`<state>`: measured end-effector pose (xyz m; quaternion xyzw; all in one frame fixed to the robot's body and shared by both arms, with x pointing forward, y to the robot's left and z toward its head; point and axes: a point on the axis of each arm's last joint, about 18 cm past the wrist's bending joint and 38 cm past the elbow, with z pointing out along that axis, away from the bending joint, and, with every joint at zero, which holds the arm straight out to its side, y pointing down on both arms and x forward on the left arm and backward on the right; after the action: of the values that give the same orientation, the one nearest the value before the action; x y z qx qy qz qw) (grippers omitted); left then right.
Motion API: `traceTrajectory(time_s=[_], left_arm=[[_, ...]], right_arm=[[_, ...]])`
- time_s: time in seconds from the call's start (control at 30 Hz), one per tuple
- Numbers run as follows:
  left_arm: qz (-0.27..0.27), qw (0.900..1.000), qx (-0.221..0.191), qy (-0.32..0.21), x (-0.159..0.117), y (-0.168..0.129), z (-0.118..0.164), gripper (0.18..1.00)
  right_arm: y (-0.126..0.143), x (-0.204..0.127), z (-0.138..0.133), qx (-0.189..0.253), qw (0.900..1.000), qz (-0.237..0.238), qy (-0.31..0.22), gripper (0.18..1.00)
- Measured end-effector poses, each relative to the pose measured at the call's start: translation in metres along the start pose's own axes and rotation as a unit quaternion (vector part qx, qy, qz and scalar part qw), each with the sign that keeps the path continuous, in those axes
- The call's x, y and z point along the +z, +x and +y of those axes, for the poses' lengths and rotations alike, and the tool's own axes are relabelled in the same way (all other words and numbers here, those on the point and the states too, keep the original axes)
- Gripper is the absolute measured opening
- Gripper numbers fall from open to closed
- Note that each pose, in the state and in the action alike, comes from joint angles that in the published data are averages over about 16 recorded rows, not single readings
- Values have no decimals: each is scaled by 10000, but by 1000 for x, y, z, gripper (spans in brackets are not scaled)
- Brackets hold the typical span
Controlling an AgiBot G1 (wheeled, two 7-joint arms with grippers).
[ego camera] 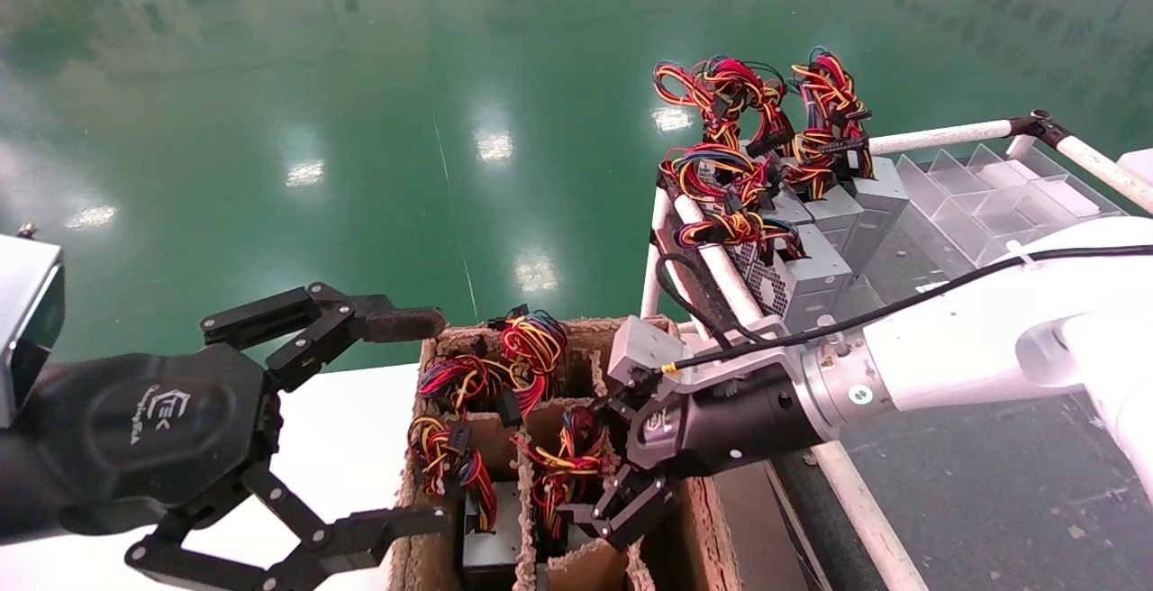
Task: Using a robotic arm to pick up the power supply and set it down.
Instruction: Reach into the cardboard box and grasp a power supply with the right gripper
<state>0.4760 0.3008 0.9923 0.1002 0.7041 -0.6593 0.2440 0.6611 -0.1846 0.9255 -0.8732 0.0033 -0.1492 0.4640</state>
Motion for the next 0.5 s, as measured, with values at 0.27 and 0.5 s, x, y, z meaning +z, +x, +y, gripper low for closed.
traceTrajectory(time_s=[0.27, 0.5], left_arm=[[0, 10000, 0, 0, 0, 0, 0, 1001], [0, 10000, 0, 0, 0, 0, 0, 1001]], right_arm=[[-4, 0, 3, -15, 9999, -116, -14, 989], [-7, 1, 6, -117, 9997, -186, -88, 947]])
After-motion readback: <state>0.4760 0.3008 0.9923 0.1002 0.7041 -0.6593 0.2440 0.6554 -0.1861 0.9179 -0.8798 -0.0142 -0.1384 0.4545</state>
